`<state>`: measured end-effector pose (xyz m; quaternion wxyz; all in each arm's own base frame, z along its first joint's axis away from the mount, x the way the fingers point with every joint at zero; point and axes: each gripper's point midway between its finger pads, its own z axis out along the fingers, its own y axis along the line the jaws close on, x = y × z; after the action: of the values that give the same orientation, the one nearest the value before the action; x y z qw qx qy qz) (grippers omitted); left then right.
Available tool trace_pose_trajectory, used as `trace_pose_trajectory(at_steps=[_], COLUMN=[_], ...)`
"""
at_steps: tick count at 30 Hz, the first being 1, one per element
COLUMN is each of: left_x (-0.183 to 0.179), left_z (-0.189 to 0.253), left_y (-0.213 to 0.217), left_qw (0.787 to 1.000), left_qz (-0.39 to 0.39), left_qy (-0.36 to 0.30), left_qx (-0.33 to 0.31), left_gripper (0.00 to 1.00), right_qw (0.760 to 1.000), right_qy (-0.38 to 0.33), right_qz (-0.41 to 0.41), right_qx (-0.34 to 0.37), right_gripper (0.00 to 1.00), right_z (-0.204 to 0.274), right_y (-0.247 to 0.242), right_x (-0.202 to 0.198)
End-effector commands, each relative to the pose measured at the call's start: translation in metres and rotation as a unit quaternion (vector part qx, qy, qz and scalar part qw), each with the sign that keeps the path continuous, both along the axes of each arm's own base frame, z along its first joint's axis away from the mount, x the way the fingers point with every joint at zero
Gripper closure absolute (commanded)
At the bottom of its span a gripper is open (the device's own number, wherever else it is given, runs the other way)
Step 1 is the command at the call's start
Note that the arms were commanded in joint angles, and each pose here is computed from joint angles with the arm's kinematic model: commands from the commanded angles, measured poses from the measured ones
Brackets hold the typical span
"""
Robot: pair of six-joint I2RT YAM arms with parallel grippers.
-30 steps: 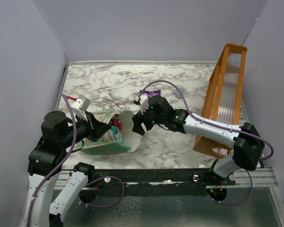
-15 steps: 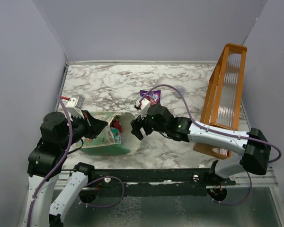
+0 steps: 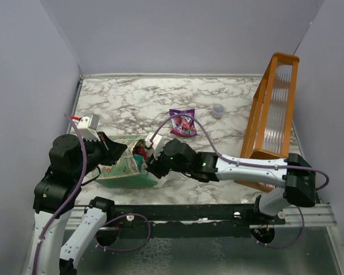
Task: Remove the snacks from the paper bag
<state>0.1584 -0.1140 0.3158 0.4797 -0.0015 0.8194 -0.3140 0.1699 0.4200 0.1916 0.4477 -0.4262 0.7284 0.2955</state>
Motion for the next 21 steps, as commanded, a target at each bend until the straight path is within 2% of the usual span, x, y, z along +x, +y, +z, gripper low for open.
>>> trace_pose_trajectory(at_steps=[1, 7, 14, 16, 21], left_x=[0.004, 0.006, 0.007, 0.006, 0.003], left_z=[0.015, 0.020, 0.014, 0.012, 0.013], left_y=[-0.001, -0.010, -0.013, -0.012, -0.009], left_qw=[1.000, 0.999, 0.999, 0.999, 0.999], left_qz=[0.002, -0.015, -0.019, -0.017, -0.014], left_qy=[-0.022, -0.031, -0.024, -0.023, -0.027], left_qx=[-0.008, -0.033, -0.039, -0.034, -0.031], left_gripper=[1.00, 1.00, 1.00, 1.00, 1.00], right_qw=[0.998, 0.988, 0.984, 0.987, 0.997], right_qy=[0.006, 0.033, 0.053, 0.045, 0.013], right_qz=[0.052, 0.125, 0.143, 0.123, -0.011], right_qx=[0.033, 0.083, 0.097, 0.095, 0.077], right_gripper=[0.57, 0.57, 0.53, 0.50, 0.45], right_z=[0.008, 0.025, 0.017, 0.015, 0.006], right_y=[0.053, 0.098, 0.105, 0.099, 0.061], right_x=[-0.027, -0.073, -0.082, -0.075, -0.035])
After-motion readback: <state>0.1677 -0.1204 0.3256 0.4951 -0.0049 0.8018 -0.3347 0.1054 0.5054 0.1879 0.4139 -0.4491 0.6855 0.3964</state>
